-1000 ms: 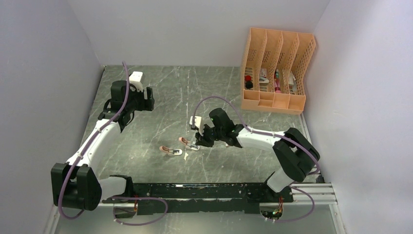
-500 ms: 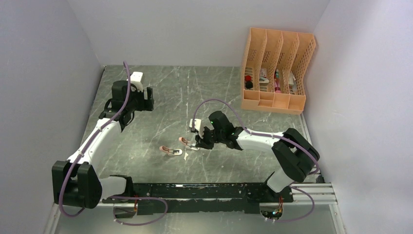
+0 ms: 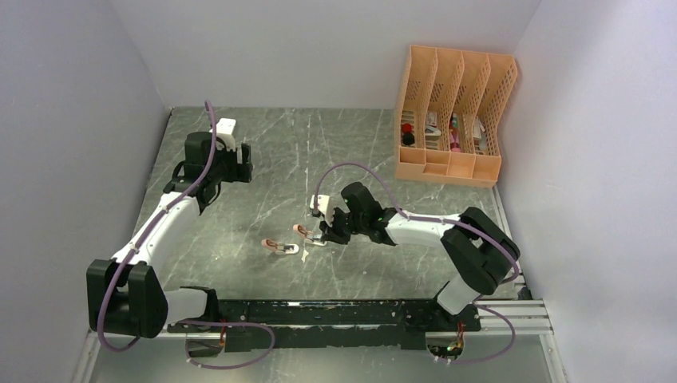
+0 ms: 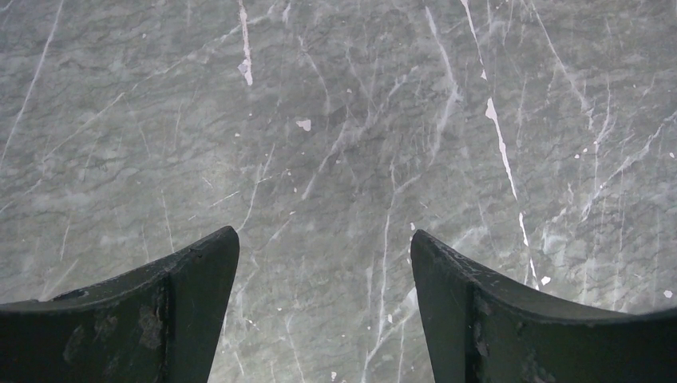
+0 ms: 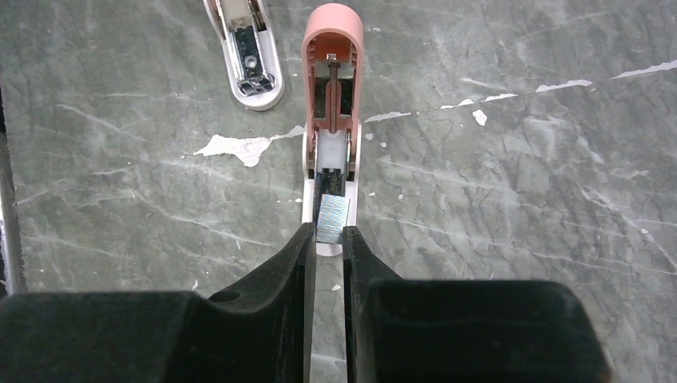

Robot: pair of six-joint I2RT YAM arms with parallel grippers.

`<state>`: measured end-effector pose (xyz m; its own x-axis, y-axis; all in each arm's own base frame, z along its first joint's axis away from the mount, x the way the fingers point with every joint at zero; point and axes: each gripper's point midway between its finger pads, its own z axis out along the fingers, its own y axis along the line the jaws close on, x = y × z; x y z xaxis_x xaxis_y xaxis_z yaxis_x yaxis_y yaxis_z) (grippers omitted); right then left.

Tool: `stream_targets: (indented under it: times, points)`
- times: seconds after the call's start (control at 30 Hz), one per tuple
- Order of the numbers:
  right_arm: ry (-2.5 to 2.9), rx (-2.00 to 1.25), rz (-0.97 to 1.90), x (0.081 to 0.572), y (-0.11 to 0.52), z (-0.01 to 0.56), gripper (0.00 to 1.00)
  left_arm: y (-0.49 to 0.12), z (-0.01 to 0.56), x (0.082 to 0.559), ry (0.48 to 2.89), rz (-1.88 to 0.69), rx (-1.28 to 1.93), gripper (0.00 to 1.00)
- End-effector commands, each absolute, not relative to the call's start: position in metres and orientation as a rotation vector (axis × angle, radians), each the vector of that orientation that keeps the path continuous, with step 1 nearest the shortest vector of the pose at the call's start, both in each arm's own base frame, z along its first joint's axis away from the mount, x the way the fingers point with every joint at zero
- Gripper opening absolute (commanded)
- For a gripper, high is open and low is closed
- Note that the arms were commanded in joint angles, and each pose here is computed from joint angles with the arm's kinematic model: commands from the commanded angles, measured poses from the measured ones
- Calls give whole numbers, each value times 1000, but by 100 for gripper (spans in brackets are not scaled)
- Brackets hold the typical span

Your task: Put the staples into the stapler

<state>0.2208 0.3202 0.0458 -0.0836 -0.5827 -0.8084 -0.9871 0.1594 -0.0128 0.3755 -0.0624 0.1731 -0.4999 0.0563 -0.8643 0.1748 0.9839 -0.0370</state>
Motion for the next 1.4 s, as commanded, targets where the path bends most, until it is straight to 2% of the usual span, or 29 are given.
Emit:
stream_targets:
  times: [0.0, 1.37]
  points:
    - [1720, -1488, 751, 227, 329, 51, 0, -64, 171, 375, 2102, -148, 188, 83]
    - [1695, -1539, 787, 221, 336, 44, 0, -67, 169, 375, 2112, -159, 206, 82]
